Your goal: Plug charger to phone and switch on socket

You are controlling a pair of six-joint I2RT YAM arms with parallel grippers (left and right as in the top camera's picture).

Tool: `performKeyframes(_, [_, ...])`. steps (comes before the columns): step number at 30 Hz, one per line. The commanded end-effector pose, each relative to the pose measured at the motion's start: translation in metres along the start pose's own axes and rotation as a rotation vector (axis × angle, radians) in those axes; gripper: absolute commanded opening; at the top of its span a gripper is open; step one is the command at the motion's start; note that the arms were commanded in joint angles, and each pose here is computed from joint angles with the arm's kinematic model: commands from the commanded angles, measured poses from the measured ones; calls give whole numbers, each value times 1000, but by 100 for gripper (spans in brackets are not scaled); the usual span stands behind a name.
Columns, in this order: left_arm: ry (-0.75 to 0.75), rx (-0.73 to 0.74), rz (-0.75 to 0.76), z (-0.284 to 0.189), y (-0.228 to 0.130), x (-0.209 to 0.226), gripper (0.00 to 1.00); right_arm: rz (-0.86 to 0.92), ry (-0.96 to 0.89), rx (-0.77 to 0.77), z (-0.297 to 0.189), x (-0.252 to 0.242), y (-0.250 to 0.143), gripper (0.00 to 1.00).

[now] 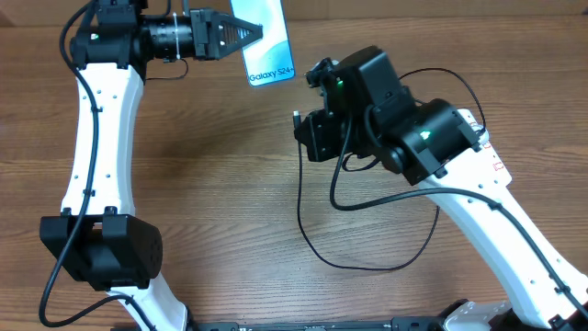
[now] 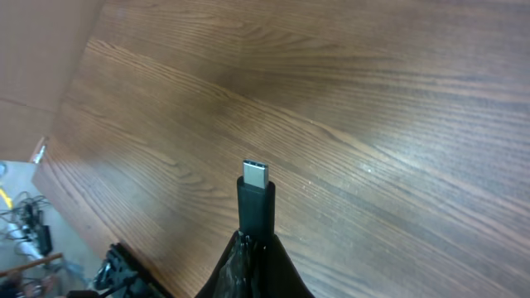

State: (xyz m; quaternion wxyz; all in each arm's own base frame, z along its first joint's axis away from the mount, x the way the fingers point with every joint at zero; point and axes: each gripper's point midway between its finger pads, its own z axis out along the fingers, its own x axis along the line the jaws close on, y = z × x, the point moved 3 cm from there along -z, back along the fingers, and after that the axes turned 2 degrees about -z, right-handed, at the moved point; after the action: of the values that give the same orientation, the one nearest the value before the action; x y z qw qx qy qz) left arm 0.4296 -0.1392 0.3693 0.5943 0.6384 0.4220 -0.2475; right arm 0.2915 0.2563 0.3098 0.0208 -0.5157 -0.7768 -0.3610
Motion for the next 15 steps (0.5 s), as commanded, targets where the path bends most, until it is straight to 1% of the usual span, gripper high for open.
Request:
performKeyframes(1, [-95,39,67,10,-5,-24,4,-36,-43,-46,-2,7,6,4])
performKeyframes(8, [-115,65,99,23,-10,-30,4,-23,-77,-80,-1,6,11,4])
performKeyframes(15, [-115,65,103,23,-10,-31,4,-21,-146,-107,-3,-3,15,4])
